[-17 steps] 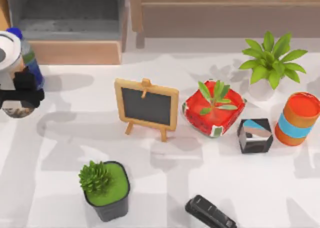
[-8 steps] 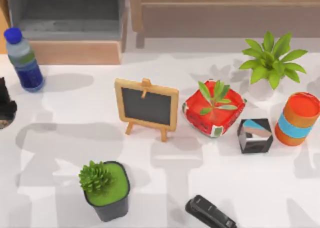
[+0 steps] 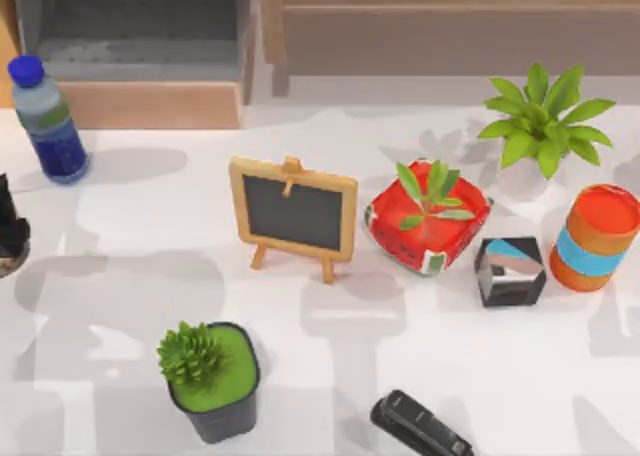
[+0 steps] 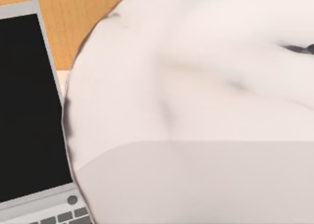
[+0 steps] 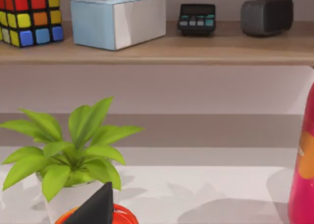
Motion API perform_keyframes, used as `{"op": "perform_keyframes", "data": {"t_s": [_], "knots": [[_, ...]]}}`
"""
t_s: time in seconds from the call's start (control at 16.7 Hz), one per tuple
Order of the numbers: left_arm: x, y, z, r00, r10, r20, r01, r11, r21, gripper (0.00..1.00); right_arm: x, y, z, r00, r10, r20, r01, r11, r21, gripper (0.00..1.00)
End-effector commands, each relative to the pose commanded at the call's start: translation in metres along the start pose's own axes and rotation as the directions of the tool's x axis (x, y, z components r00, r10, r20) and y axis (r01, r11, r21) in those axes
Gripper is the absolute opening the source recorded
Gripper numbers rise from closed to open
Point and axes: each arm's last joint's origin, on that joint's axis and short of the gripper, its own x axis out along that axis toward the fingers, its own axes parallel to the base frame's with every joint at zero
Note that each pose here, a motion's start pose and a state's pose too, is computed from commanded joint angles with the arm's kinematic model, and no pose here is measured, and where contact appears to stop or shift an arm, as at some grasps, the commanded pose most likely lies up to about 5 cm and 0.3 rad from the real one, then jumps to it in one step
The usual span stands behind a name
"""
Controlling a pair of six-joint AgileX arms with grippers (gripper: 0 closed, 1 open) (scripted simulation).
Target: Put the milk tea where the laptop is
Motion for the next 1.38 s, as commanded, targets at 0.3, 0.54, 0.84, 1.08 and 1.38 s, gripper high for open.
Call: {"op": "perform_keyframes", "data": {"t_s": [0.3, 0.54, 0.84, 1.08, 1.38], "knots": [[0.002, 0.001, -0.006, 1.0, 0.01, -0.022, -0.01, 1.0, -0.004, 0.0, 0.0, 0.0, 0.0, 1.0, 0.0, 0.0, 0.0, 1.0, 0.0, 1.0], [0.006, 0.003, -0.012, 0.999, 0.032, -0.026, -0.033, 0.999, -0.012, 0.0, 0.0, 0.0, 0.0, 1.0, 0.0, 0.0, 0.0, 1.0, 0.0, 1.0], [0.008, 0.005, -0.005, 0.998, 0.034, 0.058, -0.034, 0.999, -0.003, 0.0, 0.0, 0.0, 0.0, 1.0, 0.0, 0.0, 0.0, 1.0, 0.0, 1.0], [0.01, 0.003, -0.007, 0.996, 0.017, 0.084, -0.018, 1.0, 0.007, 0.0, 0.0, 0.0, 0.0, 1.0, 0.0, 0.0, 0.0, 1.0, 0.0, 1.0], [0.012, 0.0, -0.028, 1.0, 0.0, 0.0, 0.0, 1.0, 0.0, 0.0, 0.0, 0.0, 0.0, 1.0, 0.0, 0.0, 0.0, 1.0, 0.0, 1.0]]}}
